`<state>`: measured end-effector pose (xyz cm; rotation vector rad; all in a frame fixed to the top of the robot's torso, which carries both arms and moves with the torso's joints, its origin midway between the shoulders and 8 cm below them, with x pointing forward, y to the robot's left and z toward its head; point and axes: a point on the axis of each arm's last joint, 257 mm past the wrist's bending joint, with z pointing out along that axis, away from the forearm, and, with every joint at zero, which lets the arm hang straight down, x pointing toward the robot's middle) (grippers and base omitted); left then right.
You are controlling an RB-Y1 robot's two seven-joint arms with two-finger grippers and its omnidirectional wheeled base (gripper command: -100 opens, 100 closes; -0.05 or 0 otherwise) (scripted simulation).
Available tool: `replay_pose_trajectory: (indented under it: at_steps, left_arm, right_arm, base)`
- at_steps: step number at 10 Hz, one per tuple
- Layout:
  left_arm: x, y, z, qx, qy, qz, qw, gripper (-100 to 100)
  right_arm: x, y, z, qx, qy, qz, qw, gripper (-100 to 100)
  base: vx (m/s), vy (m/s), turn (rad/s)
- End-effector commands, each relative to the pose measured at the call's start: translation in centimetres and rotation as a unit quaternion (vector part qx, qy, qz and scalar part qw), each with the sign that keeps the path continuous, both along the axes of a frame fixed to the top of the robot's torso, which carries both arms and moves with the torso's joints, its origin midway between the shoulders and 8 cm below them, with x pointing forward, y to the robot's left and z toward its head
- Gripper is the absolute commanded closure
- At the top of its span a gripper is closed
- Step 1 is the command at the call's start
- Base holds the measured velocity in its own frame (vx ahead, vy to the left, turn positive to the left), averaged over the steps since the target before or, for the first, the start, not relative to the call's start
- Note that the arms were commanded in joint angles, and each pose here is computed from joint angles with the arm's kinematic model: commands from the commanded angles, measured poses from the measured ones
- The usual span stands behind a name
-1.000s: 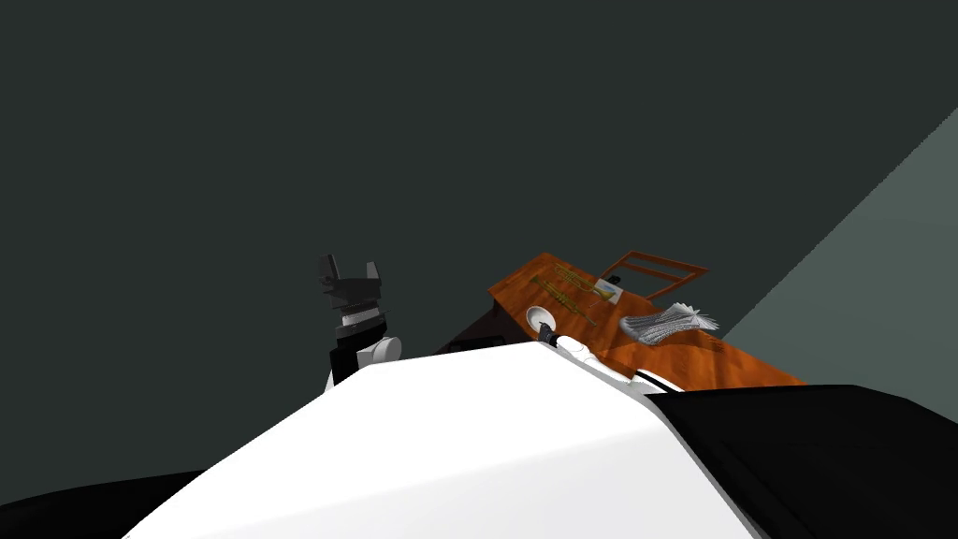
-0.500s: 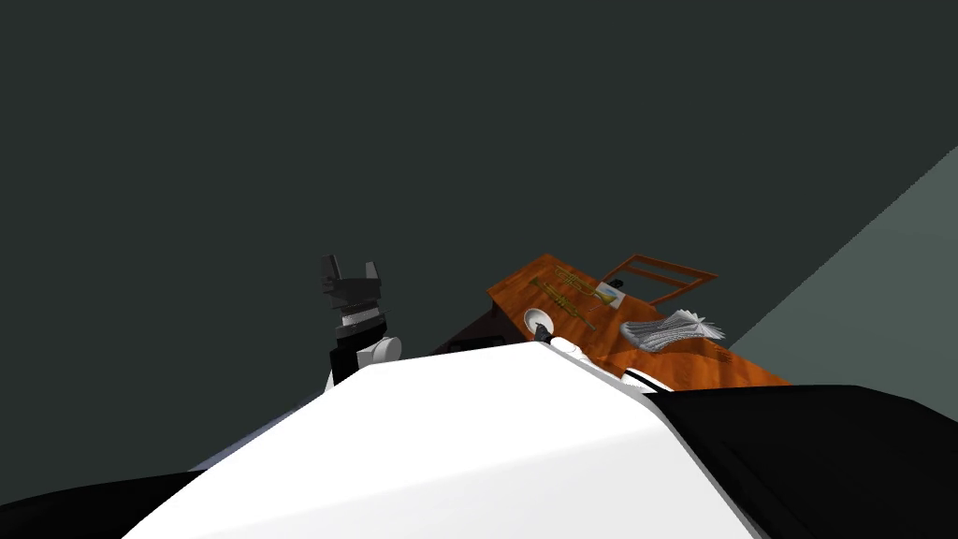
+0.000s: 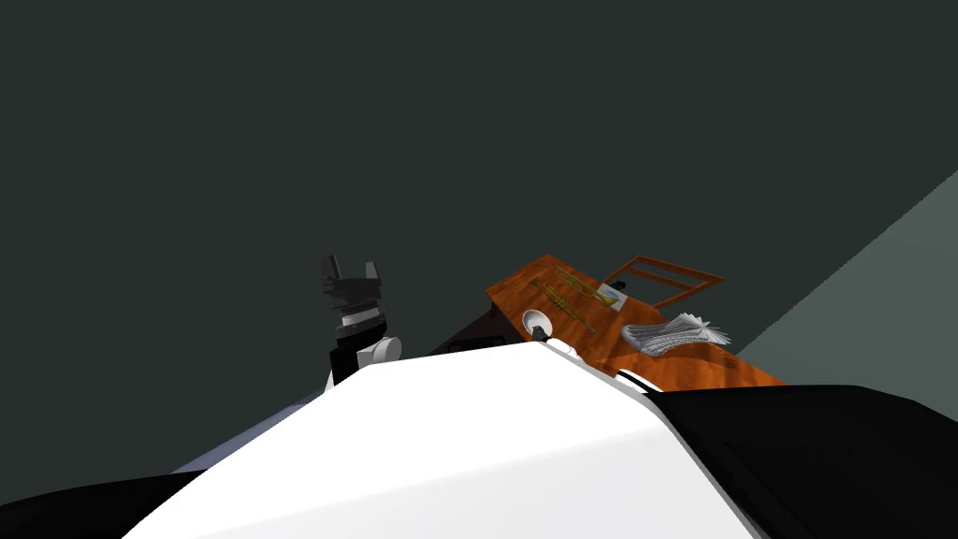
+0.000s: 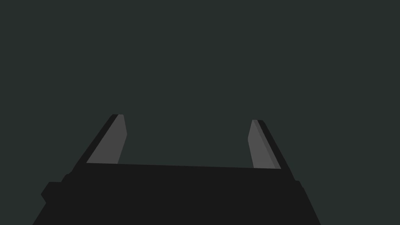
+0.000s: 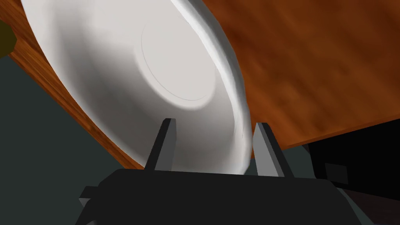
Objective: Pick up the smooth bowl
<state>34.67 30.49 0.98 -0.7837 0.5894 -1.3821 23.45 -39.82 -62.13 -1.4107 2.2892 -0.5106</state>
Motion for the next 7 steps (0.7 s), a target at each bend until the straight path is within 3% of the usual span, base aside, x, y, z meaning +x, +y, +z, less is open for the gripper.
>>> replay_pose_trajectory:
  at_steps: [1, 4, 5, 6, 7]
  left_arm:
    - [0.0, 0.0, 0.0, 0.000, 0.000, 0.000, 1.0000, 0]
    - [0.0, 0.0, 0.0, 0.000, 0.000, 0.000, 1.0000, 0]
    - [0.0, 0.0, 0.0, 0.000, 0.000, 0.000, 1.0000, 0]
    - [0.0, 0.0, 0.0, 0.000, 0.000, 0.000, 1.0000, 0]
    - [0.0, 0.0, 0.0, 0.000, 0.000, 0.000, 1.0000, 0]
  right_arm:
    - [0.0, 0.0, 0.0, 0.000, 0.000, 0.000, 1.0000, 100]
    - [0.0, 0.0, 0.0, 0.001, 0.000, -0.002, 1.0000, 100]
    - [0.0, 0.0, 0.0, 0.001, 0.000, -0.002, 1.0000, 0]
    - [0.1, -1.1, 0.6, 0.000, 0.000, 0.005, 1.0000, 100]
    - [0.1, -1.1, 0.6, 0.000, 0.000, 0.005, 1.0000, 100]
  base:
    - [-0.003, 0.000, -0.010]
    - [0.000, 0.000, 0.000]
    - [0.000, 0.000, 0.000]
    - [0.007, 0.063, -0.080]
    - [0.005, 0.069, -0.072]
